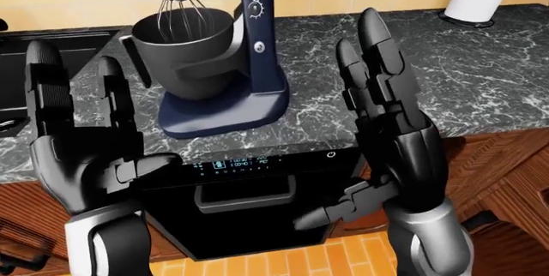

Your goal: Open the stand mixer head.

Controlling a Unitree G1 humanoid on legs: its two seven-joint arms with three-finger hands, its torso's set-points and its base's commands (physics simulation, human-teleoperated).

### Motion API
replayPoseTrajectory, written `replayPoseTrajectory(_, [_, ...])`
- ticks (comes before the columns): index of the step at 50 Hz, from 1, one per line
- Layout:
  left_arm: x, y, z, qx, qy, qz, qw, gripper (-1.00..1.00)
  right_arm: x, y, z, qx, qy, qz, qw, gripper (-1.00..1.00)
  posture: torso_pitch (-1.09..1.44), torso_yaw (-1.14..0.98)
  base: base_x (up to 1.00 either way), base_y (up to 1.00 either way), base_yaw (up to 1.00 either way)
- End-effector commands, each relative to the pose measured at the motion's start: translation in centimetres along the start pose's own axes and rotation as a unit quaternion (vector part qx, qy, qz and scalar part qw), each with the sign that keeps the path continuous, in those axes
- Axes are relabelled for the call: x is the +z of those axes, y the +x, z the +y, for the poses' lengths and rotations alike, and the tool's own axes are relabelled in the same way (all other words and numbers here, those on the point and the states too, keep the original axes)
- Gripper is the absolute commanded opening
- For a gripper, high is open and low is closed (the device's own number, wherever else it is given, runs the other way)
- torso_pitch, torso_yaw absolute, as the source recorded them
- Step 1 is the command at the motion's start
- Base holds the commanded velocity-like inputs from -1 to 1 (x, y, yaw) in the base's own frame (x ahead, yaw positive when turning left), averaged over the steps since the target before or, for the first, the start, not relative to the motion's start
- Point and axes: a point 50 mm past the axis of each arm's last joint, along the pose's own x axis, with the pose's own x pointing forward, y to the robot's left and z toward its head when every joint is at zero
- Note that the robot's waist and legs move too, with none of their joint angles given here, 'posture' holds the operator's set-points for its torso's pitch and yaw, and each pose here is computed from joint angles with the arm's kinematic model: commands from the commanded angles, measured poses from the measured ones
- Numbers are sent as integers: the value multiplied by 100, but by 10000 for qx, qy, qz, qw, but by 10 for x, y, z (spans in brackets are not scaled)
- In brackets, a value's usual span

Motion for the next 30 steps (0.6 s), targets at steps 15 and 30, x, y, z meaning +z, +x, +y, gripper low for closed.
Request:
replayPoseTrajectory(15, [7,3,-2,-107,-21,-190,9998,100,6,4,-1,-74,14,-232,9997,100,-14,0,0,0,0])
replayPoseTrajectory(30, [8,3,-1,-93,-5,-266,9996,100,4,10,0,78,634,50,9979,100,-24,0,0,0,0])
